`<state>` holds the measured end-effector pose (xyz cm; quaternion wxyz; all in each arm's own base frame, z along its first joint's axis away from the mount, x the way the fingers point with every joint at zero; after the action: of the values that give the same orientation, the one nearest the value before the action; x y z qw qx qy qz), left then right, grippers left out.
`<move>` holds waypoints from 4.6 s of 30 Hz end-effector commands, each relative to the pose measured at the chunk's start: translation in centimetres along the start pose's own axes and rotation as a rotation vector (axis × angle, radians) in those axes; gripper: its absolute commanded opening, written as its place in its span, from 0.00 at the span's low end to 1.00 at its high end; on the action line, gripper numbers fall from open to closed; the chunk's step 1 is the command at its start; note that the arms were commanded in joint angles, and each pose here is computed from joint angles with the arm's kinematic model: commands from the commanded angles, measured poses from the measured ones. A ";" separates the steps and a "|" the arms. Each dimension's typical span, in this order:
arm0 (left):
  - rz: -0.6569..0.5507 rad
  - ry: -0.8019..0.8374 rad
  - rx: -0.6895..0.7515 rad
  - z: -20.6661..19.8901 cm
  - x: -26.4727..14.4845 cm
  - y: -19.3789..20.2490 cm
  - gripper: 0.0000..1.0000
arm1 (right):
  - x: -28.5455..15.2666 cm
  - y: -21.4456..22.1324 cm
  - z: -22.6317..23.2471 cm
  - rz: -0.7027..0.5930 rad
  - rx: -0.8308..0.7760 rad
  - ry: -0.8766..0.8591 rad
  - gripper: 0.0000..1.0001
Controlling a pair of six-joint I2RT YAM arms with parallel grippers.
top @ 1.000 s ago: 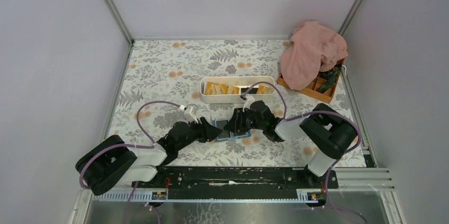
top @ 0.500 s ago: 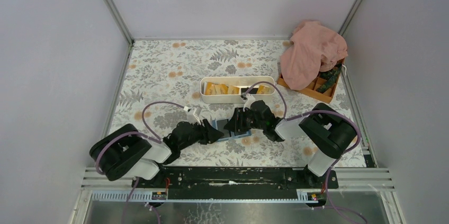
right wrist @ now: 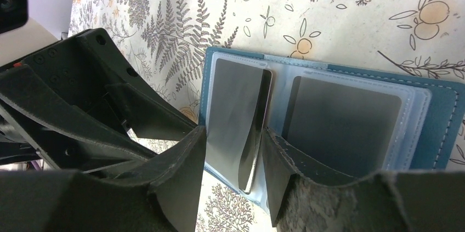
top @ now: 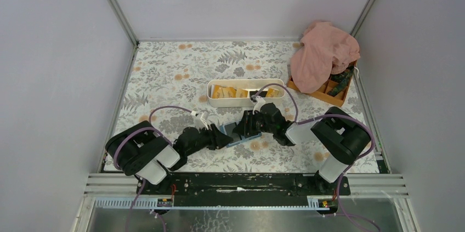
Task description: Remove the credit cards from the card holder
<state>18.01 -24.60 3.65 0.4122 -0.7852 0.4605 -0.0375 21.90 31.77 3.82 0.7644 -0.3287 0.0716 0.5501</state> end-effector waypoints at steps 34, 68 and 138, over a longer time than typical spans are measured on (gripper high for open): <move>0.016 0.039 0.024 -1.3 0.3 -1.0 0.48 | -0.8 -1.4 1.9 -0.039 -0.019 -0.091 0.49; -0.072 0.006 0.061 -1.6 -1.8 -2.9 0.60 | -1.8 -2.0 3.0 -0.083 -0.061 -0.136 0.52; -0.026 0.002 0.022 -0.5 -1.0 -1.0 0.59 | 0.1 -0.6 3.9 -0.024 -0.039 -0.151 0.53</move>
<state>17.59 -23.95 4.70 0.4160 -0.7848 0.4575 -0.0420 21.02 32.54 4.99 0.7620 -0.3148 0.0400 0.5645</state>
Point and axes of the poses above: each gripper's point midway between its finger pads, its own x axis out along the fingers, its own z axis along the line the jaws close on, y = z × x, the point moved 1 cm from there along -x, back along the fingers, and after that the axes turned 11 degrees about x, right-handed, at the moved point
